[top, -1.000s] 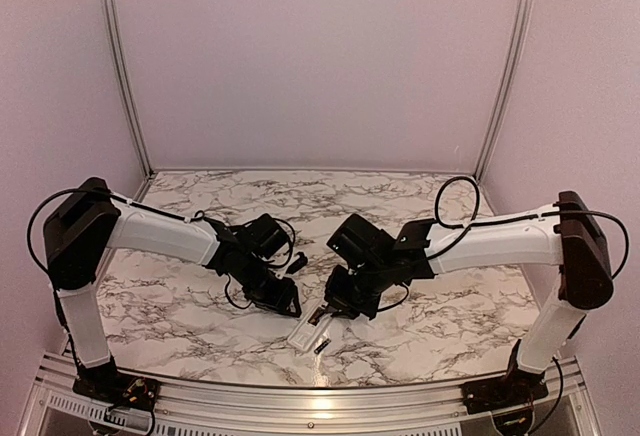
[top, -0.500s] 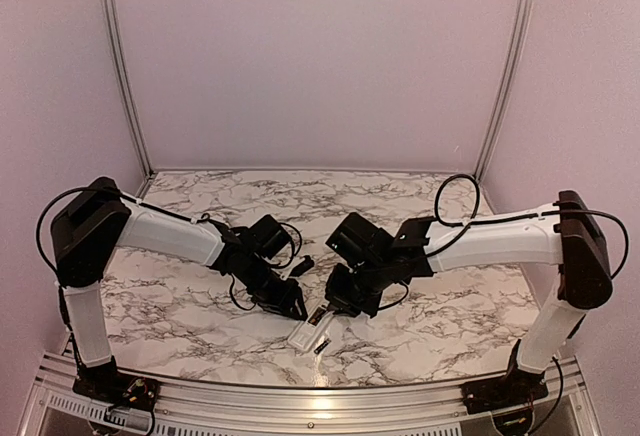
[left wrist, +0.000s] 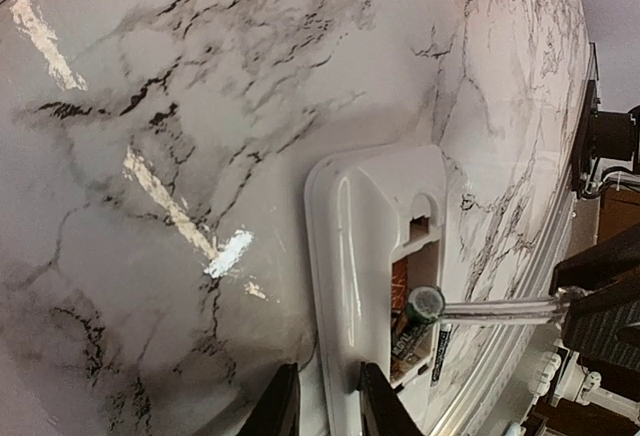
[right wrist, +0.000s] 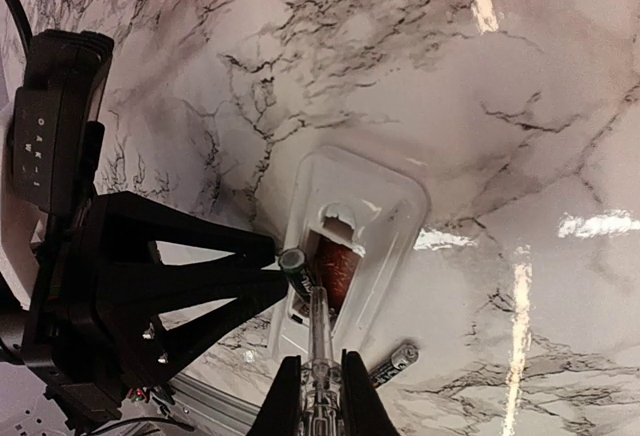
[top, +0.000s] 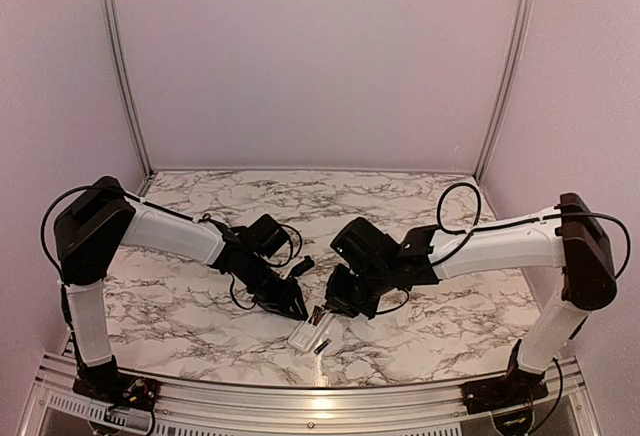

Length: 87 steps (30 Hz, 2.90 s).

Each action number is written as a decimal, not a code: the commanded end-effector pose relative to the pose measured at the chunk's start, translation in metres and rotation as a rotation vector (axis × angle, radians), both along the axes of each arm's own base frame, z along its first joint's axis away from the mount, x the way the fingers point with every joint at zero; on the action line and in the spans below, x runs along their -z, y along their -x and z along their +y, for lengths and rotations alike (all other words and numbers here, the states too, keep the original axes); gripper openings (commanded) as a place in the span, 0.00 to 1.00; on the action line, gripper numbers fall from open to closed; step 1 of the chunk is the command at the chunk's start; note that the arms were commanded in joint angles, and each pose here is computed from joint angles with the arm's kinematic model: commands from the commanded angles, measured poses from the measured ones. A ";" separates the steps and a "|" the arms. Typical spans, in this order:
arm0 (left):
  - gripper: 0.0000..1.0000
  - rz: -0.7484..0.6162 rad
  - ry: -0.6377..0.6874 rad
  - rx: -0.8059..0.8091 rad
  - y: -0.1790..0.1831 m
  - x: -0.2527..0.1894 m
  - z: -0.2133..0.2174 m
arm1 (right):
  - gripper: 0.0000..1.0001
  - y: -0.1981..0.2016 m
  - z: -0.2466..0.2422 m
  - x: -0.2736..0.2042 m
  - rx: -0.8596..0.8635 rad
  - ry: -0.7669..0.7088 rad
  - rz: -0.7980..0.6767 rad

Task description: Unload the batteries from the remote control

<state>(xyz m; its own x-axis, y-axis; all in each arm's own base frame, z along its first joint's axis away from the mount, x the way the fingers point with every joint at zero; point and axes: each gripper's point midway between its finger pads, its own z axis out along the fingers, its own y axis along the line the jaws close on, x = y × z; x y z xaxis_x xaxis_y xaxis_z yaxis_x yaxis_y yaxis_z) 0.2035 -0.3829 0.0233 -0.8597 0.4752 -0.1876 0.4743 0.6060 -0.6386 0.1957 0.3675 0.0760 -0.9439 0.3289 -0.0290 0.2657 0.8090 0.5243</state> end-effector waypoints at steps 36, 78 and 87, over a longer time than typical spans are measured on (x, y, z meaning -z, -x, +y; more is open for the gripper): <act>0.21 0.027 -0.018 0.056 0.019 0.015 0.001 | 0.00 0.018 0.020 -0.012 -0.132 0.084 -0.038; 0.39 -0.261 -0.005 0.102 -0.014 -0.042 0.005 | 0.00 0.018 0.015 -0.055 -0.157 0.122 -0.135; 0.61 -0.515 0.049 0.078 -0.036 -0.108 0.015 | 0.00 0.018 -0.003 -0.071 -0.129 0.121 -0.175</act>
<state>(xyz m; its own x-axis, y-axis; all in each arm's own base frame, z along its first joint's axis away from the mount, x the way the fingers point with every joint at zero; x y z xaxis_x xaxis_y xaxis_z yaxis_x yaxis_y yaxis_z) 0.2254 -0.3746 0.0985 -0.6888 0.5298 -0.4948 0.7242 0.5327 -0.4378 0.1766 0.3783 0.1380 -0.9693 0.1633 -0.1836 0.0598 0.8816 0.4681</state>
